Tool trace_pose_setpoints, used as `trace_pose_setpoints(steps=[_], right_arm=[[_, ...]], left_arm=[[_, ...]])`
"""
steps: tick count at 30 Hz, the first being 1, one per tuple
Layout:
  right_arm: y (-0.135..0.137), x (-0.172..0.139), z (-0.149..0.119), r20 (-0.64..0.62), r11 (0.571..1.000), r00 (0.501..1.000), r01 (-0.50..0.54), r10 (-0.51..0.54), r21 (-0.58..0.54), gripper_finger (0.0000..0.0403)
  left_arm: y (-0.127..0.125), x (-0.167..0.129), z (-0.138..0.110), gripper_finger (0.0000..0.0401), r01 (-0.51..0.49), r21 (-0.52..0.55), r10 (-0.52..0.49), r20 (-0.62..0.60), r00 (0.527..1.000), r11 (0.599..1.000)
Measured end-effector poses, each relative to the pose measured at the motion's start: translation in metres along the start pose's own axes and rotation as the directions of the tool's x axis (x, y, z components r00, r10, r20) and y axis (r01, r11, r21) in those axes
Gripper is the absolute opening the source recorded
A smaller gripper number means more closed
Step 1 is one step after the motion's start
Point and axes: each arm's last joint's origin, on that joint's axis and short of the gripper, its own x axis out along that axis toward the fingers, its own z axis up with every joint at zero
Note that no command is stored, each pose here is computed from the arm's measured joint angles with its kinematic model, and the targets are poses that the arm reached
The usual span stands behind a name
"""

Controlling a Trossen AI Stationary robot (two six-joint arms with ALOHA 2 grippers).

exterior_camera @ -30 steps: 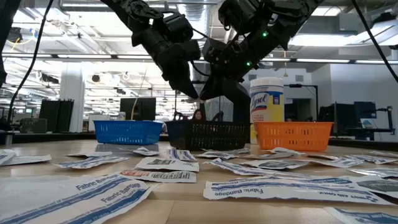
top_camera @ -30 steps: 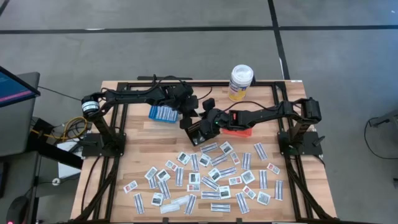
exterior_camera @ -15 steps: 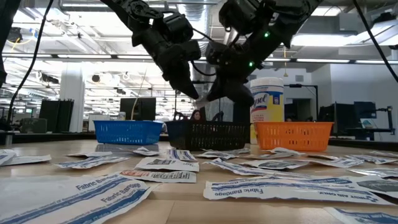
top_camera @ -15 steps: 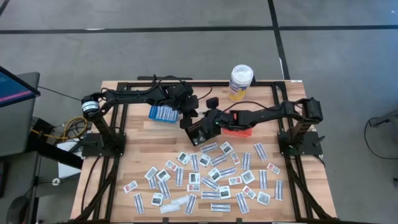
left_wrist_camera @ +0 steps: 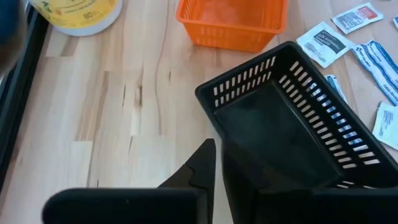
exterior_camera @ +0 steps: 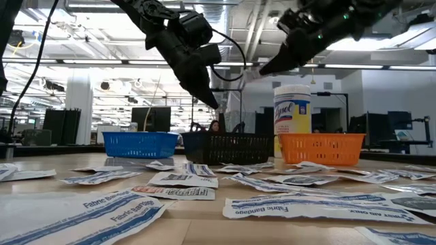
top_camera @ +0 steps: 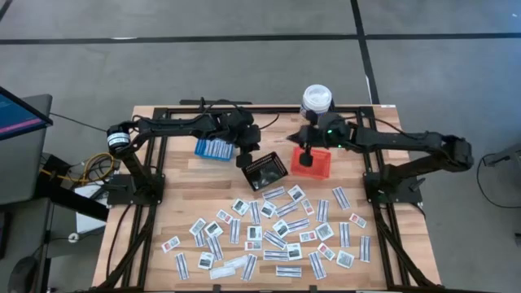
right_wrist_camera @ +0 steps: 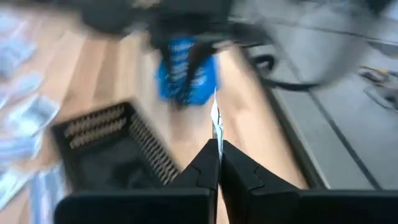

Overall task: Pick & Place First Aid Supplies
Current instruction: Put the ointment pack into the orange bin

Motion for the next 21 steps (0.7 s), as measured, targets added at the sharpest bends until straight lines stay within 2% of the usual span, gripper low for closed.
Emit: trace_pose_setpoints(steps=[3,8,13,21], right_arm=[[-0.003,0.001,-0.013,0.003,0.998,1.000,0.023,-0.023,0.058,0.0001],[0.006,0.014,-0.020,-0.032,0.997,0.999,-0.018,0.020,0.078,0.0001],[0.016,0.028,-0.020,0.003,0.996,0.999,-0.045,0.045,0.076,0.0001],[0.015,0.042,-0.010,0.022,0.979,0.999,-0.048,0.044,0.198,0.0001]], left_arm=[[0.001,0.000,0.002,0.0018,-0.009,0.005,0.009,0.025,1.000,1.000],[0.003,0.000,0.011,0.0020,-0.037,0.019,0.035,0.106,0.994,0.999],[0.003,-0.001,0.014,0.0051,-0.006,0.032,0.001,0.156,0.988,0.999],[-0.004,0.000,0.023,0.0105,-0.024,0.127,-0.004,0.219,0.976,0.992]])
